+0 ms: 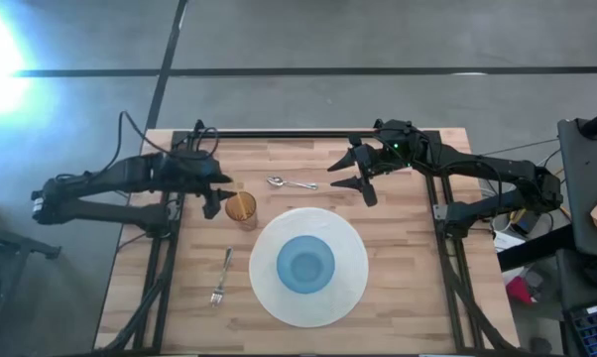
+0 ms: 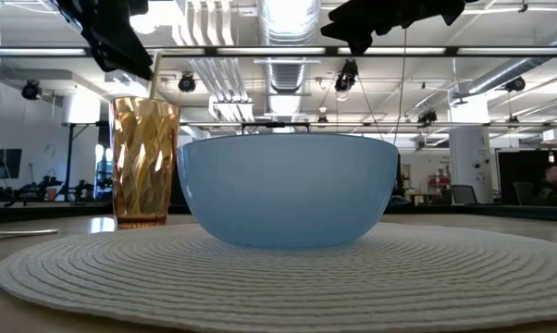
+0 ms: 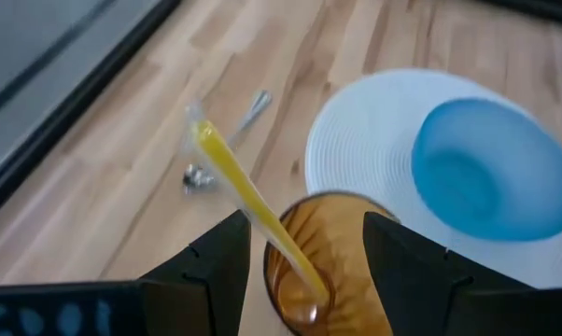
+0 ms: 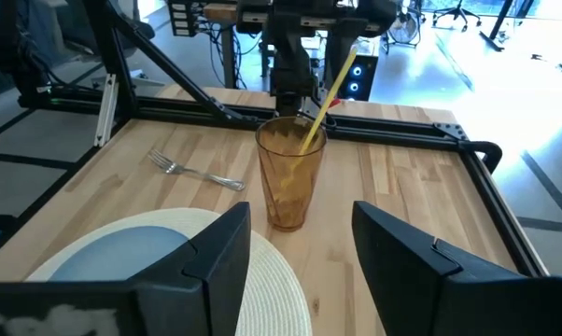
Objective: Pick & Place Utensil
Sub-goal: Put the yellow straw into the yellow glass to the top right of the white mat, then put the silver spoon into the blue bowl on the white mat
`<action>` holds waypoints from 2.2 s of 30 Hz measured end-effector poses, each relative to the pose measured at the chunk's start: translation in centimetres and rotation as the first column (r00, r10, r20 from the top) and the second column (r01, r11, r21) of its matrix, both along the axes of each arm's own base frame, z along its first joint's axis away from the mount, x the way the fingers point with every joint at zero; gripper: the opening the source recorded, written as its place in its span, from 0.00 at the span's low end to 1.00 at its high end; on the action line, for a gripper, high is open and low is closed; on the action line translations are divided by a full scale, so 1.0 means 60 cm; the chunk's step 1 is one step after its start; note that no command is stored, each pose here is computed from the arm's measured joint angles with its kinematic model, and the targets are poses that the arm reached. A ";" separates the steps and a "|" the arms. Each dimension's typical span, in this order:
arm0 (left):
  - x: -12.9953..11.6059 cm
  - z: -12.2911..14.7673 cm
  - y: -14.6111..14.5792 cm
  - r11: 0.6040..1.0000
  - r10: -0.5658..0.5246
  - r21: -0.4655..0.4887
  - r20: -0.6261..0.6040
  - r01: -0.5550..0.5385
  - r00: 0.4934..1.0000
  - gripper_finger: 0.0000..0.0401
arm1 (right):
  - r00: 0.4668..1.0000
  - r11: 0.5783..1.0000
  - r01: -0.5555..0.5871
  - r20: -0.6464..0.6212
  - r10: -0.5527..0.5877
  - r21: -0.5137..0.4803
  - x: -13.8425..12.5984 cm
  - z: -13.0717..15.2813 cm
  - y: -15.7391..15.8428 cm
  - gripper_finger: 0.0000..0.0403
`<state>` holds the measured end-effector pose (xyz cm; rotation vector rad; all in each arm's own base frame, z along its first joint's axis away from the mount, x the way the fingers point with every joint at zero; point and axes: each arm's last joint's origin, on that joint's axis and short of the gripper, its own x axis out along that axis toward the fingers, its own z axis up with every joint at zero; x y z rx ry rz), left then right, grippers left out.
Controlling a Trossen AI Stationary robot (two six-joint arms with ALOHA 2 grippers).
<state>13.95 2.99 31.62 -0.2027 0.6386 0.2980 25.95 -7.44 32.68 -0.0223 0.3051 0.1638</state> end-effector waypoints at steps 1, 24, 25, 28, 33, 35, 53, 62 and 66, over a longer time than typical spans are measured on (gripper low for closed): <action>0.001 0.003 0.000 1.000 0.001 -0.006 -0.019 -0.001 1.000 0.50 | 1.000 1.000 0.000 0.000 0.000 0.000 0.000 0.000 0.000 0.46; 0.025 0.031 -0.006 0.951 -0.097 -0.309 -0.284 0.004 0.954 0.50 | 1.000 1.000 0.000 -0.001 0.000 0.000 0.000 0.000 0.000 0.47; 0.028 0.029 -0.006 0.941 -0.115 -0.338 -0.297 0.008 0.948 0.50 | 1.000 1.000 0.000 -0.001 0.000 0.000 0.000 0.000 0.000 0.47; 0.035 0.023 -0.006 0.926 -0.125 -0.378 -0.353 -0.019 0.927 0.50 | 1.000 1.000 0.000 -0.008 0.000 0.003 0.000 -0.001 0.000 0.47; 0.039 0.017 -0.006 0.909 -0.133 -0.411 -0.449 -0.072 0.883 0.50 | 1.000 1.000 0.000 -0.014 0.000 0.005 -0.001 -0.002 0.000 0.47; 0.037 0.020 -0.007 0.897 -0.144 -0.435 -0.455 -0.078 0.879 0.50 | 1.000 1.000 0.000 -0.015 0.000 0.005 -0.001 -0.002 0.000 0.47; 0.006 0.115 -0.025 0.875 -0.379 -0.326 -0.003 0.358 0.925 0.50 | 1.000 0.999 0.023 -0.018 -0.022 0.029 0.000 -0.002 0.000 0.47; 0.013 0.108 -0.020 0.900 -0.421 -0.075 0.102 0.429 0.901 0.50 | 0.992 0.992 0.122 -0.033 -0.121 0.038 0.001 -0.003 -0.006 0.47; 0.021 0.094 -0.018 0.896 -0.439 0.001 0.148 0.443 0.886 0.50 | 0.988 0.987 0.148 -0.043 -0.146 0.055 0.002 -0.006 -0.012 0.47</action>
